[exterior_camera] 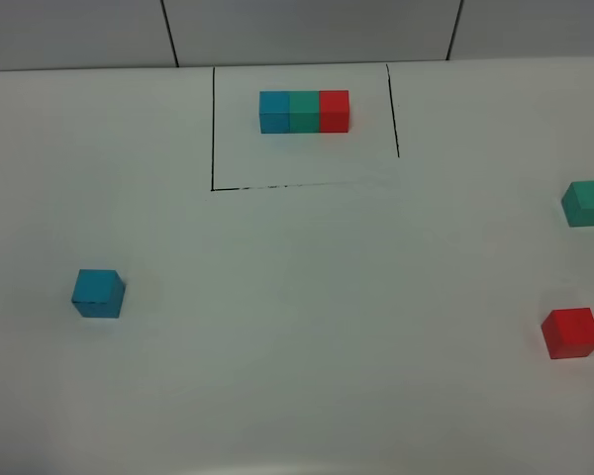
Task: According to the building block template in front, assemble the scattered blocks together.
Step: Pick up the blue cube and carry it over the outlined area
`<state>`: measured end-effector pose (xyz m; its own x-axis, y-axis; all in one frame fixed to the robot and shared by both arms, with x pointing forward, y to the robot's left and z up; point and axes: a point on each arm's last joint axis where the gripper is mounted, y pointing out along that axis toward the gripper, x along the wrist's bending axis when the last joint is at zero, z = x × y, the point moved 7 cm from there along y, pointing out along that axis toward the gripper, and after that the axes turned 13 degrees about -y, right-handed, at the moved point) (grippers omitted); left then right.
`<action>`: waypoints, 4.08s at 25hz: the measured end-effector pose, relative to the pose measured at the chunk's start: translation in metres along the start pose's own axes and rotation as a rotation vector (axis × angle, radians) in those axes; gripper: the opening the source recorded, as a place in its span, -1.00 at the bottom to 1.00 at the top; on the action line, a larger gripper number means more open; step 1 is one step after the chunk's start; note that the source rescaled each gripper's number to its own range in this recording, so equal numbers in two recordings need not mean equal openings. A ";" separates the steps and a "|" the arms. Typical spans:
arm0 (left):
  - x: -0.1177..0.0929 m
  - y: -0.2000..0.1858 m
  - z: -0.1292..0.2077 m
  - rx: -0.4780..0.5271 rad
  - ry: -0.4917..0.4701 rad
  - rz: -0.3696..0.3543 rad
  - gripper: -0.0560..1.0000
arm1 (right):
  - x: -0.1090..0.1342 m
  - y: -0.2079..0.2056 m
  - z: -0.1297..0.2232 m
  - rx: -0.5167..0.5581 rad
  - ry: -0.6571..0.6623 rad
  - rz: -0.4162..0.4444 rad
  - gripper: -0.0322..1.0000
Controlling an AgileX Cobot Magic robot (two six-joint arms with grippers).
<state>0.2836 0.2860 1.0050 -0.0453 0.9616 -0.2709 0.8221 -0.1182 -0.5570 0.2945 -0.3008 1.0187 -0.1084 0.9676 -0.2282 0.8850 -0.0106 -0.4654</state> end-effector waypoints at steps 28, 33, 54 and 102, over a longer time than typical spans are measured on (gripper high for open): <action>-0.004 -0.007 -0.038 -0.005 0.017 -0.042 0.69 | 0.000 0.000 0.000 0.000 0.001 0.000 0.68; -0.015 0.013 -0.082 0.154 0.008 -0.086 0.69 | 0.000 0.000 0.000 0.000 0.001 0.000 0.68; -0.039 0.231 -0.062 0.887 0.097 -0.224 0.75 | 0.000 0.000 0.000 0.000 0.000 0.000 0.68; -0.014 0.321 0.001 0.957 0.136 -0.316 -0.89 | 0.000 0.000 0.000 0.000 0.000 0.000 0.67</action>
<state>0.5477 0.2345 0.8295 -0.0678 0.9961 0.0564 -0.0185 0.0553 -0.9983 0.2945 -0.3008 1.0187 -0.1085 0.9675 -0.2283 0.8850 -0.0106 -0.4654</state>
